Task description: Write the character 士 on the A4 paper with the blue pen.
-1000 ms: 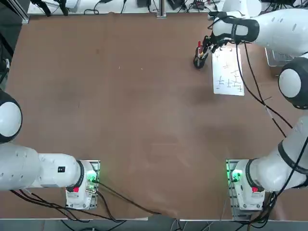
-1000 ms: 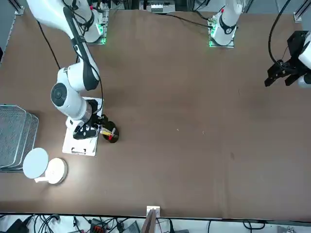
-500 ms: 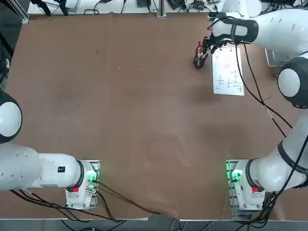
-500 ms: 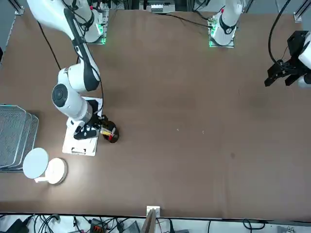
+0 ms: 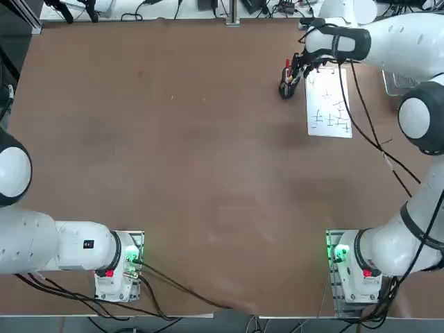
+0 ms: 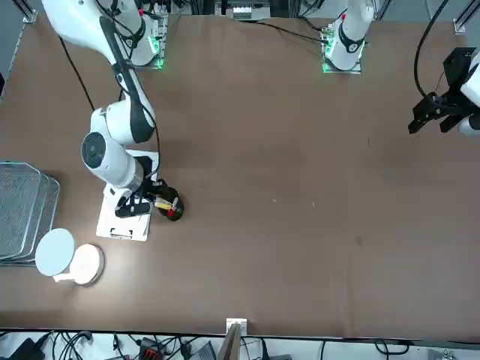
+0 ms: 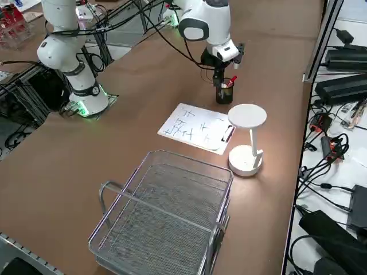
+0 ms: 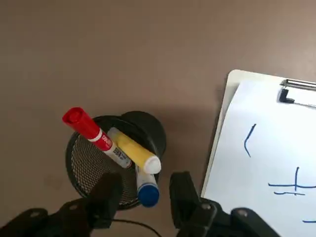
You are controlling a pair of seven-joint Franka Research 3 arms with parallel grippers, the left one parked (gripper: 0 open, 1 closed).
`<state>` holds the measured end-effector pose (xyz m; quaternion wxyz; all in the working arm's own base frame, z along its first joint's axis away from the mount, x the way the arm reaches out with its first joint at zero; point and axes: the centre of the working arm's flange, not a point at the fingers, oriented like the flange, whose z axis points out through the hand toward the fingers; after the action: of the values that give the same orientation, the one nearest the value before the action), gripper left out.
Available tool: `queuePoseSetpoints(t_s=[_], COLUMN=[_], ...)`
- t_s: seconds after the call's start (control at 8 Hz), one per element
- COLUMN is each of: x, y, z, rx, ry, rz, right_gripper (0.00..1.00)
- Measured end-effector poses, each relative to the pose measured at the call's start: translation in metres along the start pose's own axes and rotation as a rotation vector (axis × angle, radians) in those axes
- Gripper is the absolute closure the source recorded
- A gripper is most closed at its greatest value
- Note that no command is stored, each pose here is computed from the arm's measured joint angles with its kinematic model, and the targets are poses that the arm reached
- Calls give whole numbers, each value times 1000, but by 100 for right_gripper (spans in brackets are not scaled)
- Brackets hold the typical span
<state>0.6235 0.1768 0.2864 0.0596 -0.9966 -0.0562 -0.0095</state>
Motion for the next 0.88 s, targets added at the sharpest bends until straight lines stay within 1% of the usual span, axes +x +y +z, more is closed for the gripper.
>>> queuePoseSetpoints(t_s=[0.38,0.88], x=[3,3], y=[0,2], z=[-3,1], rx=[1,-1], ry=[8,1], rz=[-23,-27], right_gripper=[39,41])
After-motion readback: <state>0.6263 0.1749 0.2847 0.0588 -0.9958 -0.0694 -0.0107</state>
